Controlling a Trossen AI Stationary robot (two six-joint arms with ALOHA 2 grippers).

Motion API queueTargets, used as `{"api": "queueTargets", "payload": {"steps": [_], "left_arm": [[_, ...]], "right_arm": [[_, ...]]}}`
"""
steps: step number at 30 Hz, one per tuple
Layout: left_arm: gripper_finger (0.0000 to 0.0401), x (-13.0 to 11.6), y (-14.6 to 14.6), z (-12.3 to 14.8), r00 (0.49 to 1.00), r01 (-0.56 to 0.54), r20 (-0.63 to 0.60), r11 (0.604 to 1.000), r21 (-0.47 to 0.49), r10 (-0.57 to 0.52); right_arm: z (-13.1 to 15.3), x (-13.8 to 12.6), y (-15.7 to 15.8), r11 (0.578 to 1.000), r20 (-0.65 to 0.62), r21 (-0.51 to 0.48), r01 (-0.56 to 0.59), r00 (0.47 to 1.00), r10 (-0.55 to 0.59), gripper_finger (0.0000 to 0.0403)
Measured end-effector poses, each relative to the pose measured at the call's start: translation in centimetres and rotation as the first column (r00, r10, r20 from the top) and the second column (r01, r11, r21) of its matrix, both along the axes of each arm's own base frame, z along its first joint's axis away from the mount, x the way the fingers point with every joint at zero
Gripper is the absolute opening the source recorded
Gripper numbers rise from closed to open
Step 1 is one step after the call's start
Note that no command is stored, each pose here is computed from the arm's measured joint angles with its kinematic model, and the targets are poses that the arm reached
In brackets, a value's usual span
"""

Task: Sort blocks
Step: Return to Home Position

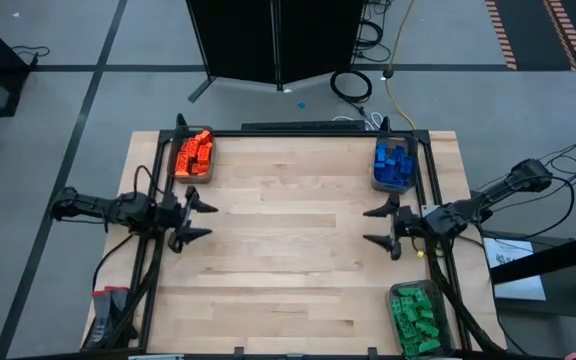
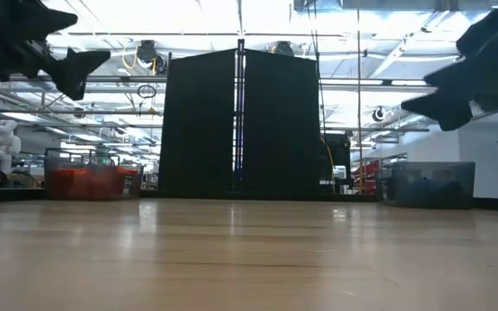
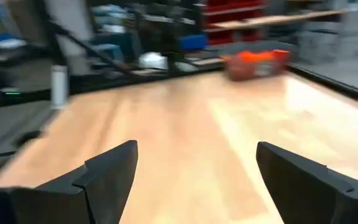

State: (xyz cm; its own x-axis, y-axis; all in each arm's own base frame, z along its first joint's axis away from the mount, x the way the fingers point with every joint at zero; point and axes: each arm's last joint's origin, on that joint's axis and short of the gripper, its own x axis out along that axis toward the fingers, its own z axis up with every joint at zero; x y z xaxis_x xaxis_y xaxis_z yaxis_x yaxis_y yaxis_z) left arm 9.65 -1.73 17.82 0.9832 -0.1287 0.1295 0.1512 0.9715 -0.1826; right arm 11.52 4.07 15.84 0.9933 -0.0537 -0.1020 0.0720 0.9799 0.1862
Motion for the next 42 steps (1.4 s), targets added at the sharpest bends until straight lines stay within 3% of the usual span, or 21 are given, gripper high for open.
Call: {"api": "queueTargets", "payload": {"steps": [3, 17, 22, 31, 34, 38, 40, 42], "left_arm": [[0.0303, -0.1, -0.2, 0.1, 1.0, 0.029, 0.008, 1.0, 0.002, -0.029], [0.0303, -0.2, -0.9, -0.1, 0.995, 0.097, -0.007, 0.995, 0.013, -0.097], [0.0303, -0.2, -1.3, -0.1, 0.993, 0.119, -0.003, 0.992, 0.052, -0.119], [0.0303, 0.2, -1.2, -0.4, 0.999, -0.011, -0.047, 0.999, 0.041, 0.013], [0.0303, -0.1, -1.7, 0.2, 0.986, 0.165, 0.022, 0.986, 0.025, -0.165], [0.0303, -1.1, -2.4, 1.2, 0.849, 0.505, 0.133, 0.86, 0.078, -0.511], [0.0303, -1.5, -2.5, 1.3, 0.808, 0.563, 0.144, 0.821, 0.097, -0.571], [0.0303, -1.4, -2.5, 1.0, 0.821, 0.549, 0.117, 0.829, 0.107, -0.558]], "right_arm": [[-0.5, 0.0, -0.2, 0.997, -0.042, 0.003, 0.072, 0.997, -0.072, 0.0325], [-1.5, 0.4, 0.0, 0.994, -0.117, 0.058, 0.094, 0.989, -0.087, 0.0325], [-0.9, 0.6, 0.2, 0.995, -0.065, 0.062, 0.075, 0.995, -0.071, 0.0325], [-0.4, 0.6, 0.4, 0.997, -0.013, 0.048, 0.059, 0.998, -0.059, 0.0325], [0.5, 0.7, 0.4, 0.998, 0.064, 0.015, 0.053, 0.996, -0.054, 0.0325], [0.9, 0.7, 0.4, 0.996, 0.097, -0.067, 0.052, 0.994, -0.045, 0.0325], [0.6, 0.7, 0.4, 0.994, 0.071, -0.096, 0.05, 0.997, -0.043, 0.0325], [0.3, 0.7, 0.4, 0.992, 0.043, -0.117, 0.052, 0.998, -0.047, 0.0325]]}}
